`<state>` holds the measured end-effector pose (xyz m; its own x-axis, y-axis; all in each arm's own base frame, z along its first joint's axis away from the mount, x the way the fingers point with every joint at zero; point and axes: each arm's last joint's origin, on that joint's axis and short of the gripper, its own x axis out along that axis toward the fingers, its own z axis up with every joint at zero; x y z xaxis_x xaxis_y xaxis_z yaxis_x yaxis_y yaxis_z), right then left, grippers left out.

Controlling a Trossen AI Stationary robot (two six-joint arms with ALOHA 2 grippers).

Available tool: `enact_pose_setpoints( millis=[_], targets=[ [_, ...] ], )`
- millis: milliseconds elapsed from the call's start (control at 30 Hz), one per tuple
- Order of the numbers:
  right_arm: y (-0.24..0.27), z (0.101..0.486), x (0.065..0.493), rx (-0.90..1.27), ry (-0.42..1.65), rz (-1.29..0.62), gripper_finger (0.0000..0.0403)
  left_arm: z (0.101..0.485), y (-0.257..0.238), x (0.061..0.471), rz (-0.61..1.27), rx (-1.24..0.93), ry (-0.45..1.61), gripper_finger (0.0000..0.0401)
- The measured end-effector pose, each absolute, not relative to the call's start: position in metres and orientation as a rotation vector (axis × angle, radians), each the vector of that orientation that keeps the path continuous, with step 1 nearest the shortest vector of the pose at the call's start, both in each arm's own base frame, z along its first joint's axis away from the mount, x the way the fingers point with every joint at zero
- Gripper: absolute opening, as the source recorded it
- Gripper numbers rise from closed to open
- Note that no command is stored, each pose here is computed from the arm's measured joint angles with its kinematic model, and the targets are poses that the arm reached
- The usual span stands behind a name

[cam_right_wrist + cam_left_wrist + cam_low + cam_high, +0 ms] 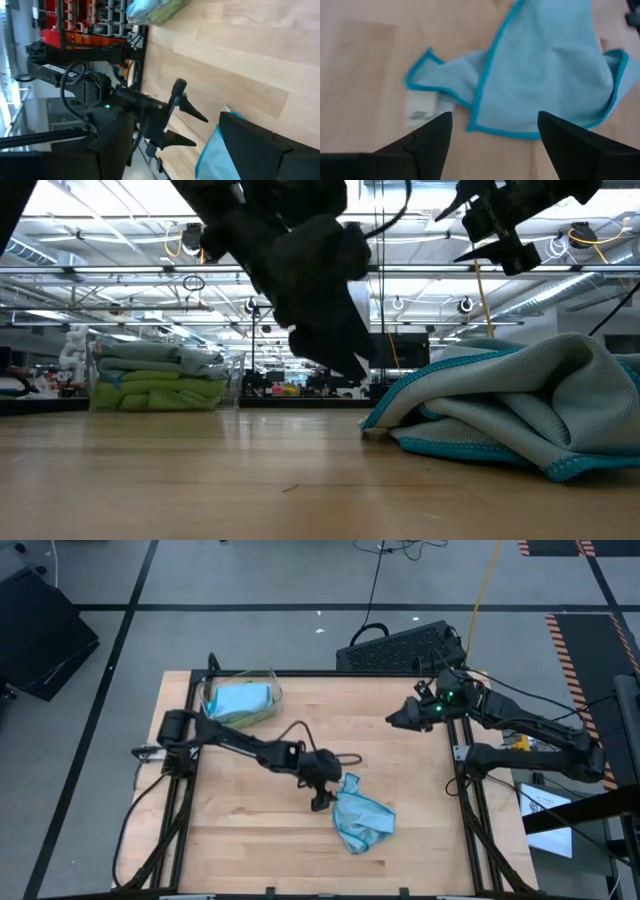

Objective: Fold microfiber towels
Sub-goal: Fold the blue microfiber cloth

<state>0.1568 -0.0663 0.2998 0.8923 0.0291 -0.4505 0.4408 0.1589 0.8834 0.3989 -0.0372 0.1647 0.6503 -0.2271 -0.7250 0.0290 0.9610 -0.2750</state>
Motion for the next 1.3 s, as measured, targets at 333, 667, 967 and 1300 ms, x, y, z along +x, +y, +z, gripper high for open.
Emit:
enact_pose_setpoints(
  millis=[333,667,967,1300],
  targets=[
    [-0.068,0.300,0.153,1.321,0.432,-0.258,0.0286,0.141,-0.037,0.411,-0.057,-0.348,0.820,0.0240],
    [-0.078,0.300,0.148,1.270,0.407,-0.267,0.0286,0.135,-0.040,0.407,-0.127,-0.236,0.876,0.0200],
    [-0.082,0.300,0.146,1.268,0.397,-0.273,0.0286,0.117,-0.045,0.410,-0.143,-0.222,0.898,0.0166],
    [-0.082,0.298,0.145,1.267,0.415,-0.290,0.0286,0.118,-0.041,0.412,-0.142,-0.138,0.865,0.0051]
  ],
)
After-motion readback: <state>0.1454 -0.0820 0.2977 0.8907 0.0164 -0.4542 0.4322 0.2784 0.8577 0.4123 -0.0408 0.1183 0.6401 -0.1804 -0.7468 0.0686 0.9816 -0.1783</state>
